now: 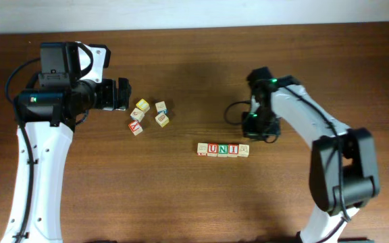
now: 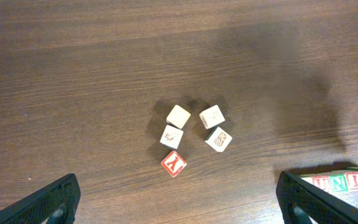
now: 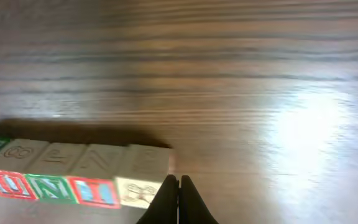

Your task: Rotate 5 blocks

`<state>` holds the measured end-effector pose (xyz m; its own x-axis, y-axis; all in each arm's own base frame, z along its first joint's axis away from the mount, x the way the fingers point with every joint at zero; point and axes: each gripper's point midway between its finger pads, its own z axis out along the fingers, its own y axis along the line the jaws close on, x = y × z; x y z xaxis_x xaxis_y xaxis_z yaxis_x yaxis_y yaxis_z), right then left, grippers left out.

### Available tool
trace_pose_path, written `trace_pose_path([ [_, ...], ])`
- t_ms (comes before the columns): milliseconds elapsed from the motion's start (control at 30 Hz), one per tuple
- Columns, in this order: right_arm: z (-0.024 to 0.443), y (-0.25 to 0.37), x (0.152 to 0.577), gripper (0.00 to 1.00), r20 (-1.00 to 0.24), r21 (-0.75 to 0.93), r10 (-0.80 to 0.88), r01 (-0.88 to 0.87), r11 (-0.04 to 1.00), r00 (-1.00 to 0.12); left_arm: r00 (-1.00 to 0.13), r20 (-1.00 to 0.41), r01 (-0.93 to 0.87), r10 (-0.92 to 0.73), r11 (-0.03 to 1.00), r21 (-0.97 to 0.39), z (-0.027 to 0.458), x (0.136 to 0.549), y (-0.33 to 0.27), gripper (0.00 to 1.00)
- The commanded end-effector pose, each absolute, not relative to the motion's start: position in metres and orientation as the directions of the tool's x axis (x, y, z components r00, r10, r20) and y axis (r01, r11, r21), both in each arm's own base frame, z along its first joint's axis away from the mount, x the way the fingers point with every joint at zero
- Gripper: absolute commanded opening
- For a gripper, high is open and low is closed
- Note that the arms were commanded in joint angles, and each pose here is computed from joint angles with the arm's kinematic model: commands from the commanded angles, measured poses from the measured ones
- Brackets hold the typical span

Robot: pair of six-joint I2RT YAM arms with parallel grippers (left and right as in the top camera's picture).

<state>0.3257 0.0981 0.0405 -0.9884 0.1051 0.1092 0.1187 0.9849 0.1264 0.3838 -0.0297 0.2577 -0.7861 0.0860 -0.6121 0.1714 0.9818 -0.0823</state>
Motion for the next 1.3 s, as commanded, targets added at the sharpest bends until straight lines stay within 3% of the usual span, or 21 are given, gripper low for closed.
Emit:
trace_pose_path([
  [0, 0.038, 0.086, 0.312, 0.04, 0.136, 0.103, 0.149, 0.164, 0.981, -0.979, -0.780, -0.621, 0.171, 0.074, 0.980, -0.097, 0.263, 0.386, -0.031, 0.99],
  [167, 0.024, 0.099, 0.295, 0.05, 0.173, 0.120, 0.115, 0.137, 0.983, -0.978, -0.780, -0.621, 0.171, 0.074, 0.980, -0.097, 0.263, 0.386, -0.031, 0.99],
  [567, 0.021, 0.142, 0.300, 0.05, 0.098, 0.172, -0.019, -0.002, 0.985, -0.995, -0.780, -0.621, 0.171, 0.074, 0.980, -0.097, 0.263, 0.386, -0.031, 0.99],
  [867, 0.041, 0.142, 0.355, 0.06, -0.070, 0.204, -0.008, -0.022, 0.979, -0.998, -0.780, -0.621, 0.170, 0.074, 0.981, -0.097, 0.263, 0.386, -0.031, 0.99],
  [1267, 0.017, 0.167, 0.333, 0.05, 0.024, 0.198, -0.051, -0.045, 0.979, -0.998, -0.780, -0.621, 0.171, 0.074, 0.980, -0.097, 0.263, 0.386, -0.031, 0.99],
])
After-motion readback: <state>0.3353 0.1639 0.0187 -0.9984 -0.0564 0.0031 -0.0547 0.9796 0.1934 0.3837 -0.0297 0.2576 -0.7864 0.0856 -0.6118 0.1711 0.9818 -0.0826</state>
